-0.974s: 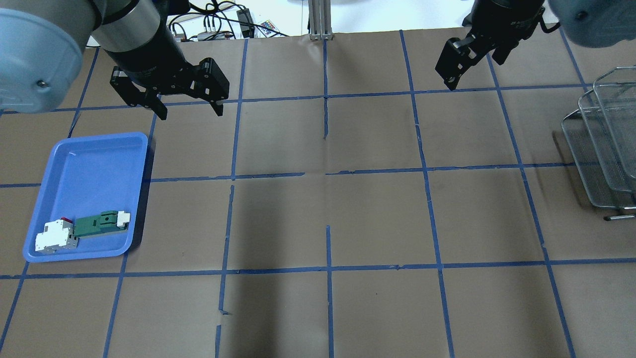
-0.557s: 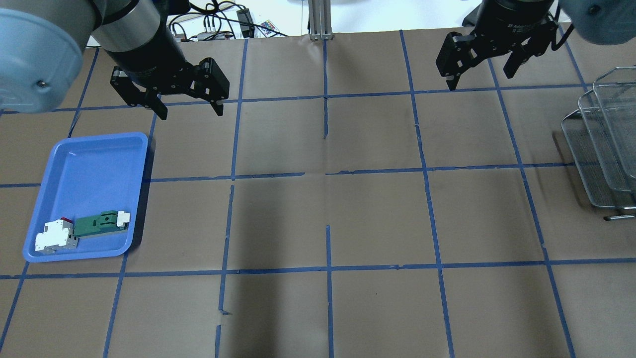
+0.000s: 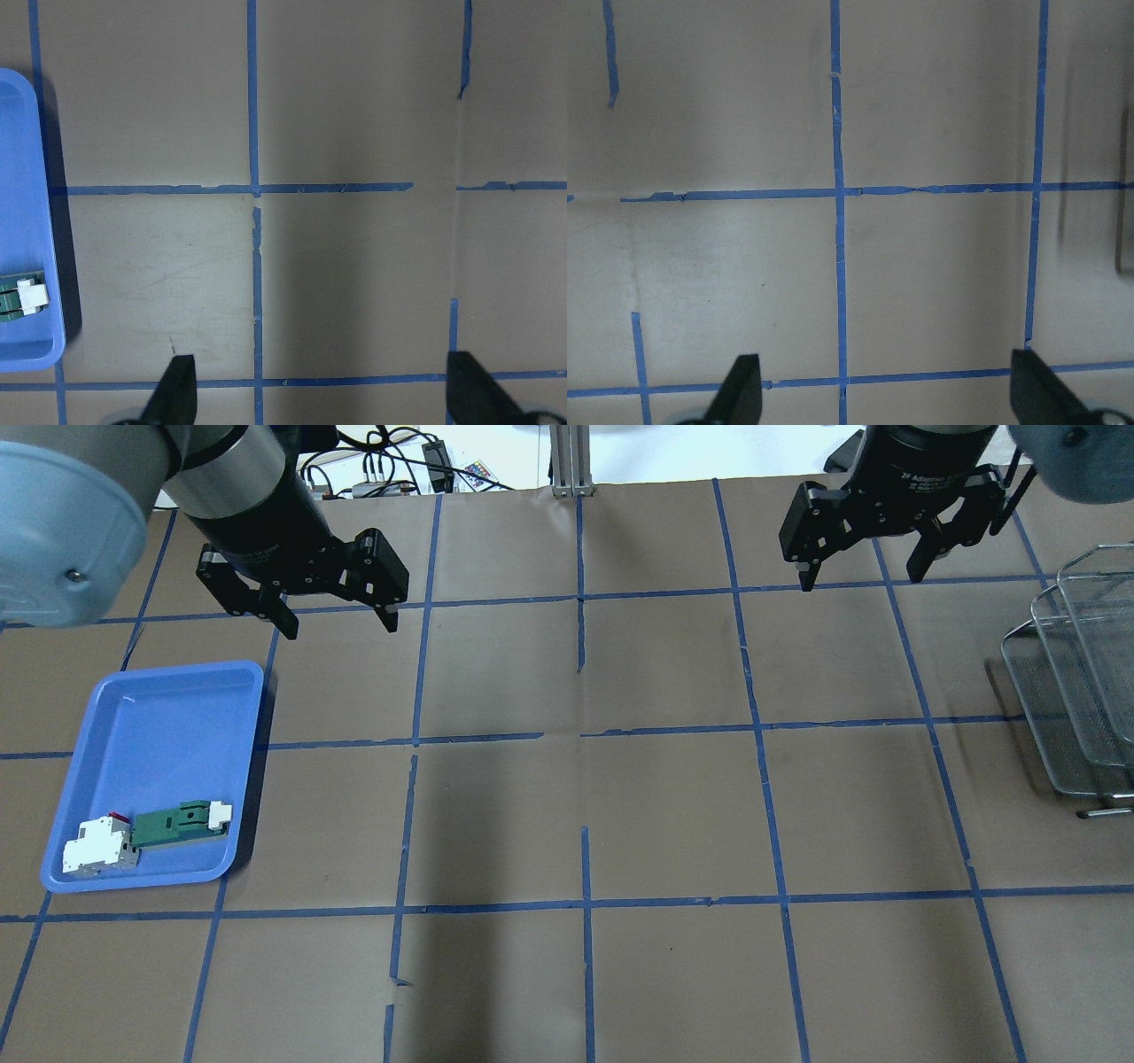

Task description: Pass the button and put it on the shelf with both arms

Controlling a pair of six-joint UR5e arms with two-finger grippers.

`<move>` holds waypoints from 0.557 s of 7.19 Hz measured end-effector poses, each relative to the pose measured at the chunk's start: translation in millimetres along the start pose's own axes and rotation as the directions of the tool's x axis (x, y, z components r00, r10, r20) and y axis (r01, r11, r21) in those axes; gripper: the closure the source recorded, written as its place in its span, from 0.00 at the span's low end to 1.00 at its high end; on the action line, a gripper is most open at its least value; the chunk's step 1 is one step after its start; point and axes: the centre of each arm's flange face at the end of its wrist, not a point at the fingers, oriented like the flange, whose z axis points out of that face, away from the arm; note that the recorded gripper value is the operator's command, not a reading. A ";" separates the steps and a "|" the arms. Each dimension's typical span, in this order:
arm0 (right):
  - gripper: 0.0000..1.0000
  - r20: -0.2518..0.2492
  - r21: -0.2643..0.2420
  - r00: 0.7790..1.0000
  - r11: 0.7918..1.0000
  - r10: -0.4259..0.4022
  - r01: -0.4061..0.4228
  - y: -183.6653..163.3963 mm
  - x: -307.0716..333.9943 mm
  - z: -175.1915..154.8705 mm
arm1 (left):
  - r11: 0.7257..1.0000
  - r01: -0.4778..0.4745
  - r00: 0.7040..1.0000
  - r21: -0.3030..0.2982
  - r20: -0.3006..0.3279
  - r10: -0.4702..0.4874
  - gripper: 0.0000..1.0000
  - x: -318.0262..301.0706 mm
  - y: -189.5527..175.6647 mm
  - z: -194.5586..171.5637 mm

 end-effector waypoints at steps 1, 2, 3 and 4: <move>0.00 0.003 0.000 1.000 1.000 0.009 -0.009 0.1 -0.5 -0.3 | 1.000 0.000 1.000 -0.001 0.000 0.000 0.00 -0.1 0.0 0.3; 0.00 0.021 0.000 1.000 1.000 0.012 -0.012 -0.2 -2.2 -0.5 | 1.000 0.001 1.000 -0.001 -0.001 -0.001 0.00 -0.2 0.0 0.4; 0.00 0.053 -0.001 0.998 1.000 0.014 -0.014 -0.4 -5.3 -0.8 | 1.000 0.001 1.000 -0.001 -0.001 -0.001 0.00 -0.1 0.0 0.5; 0.00 0.068 -0.002 0.998 1.000 0.015 -0.015 -0.3 -6.9 -0.5 | 1.000 0.001 1.000 -0.001 -0.002 -0.001 0.00 -0.1 0.0 0.5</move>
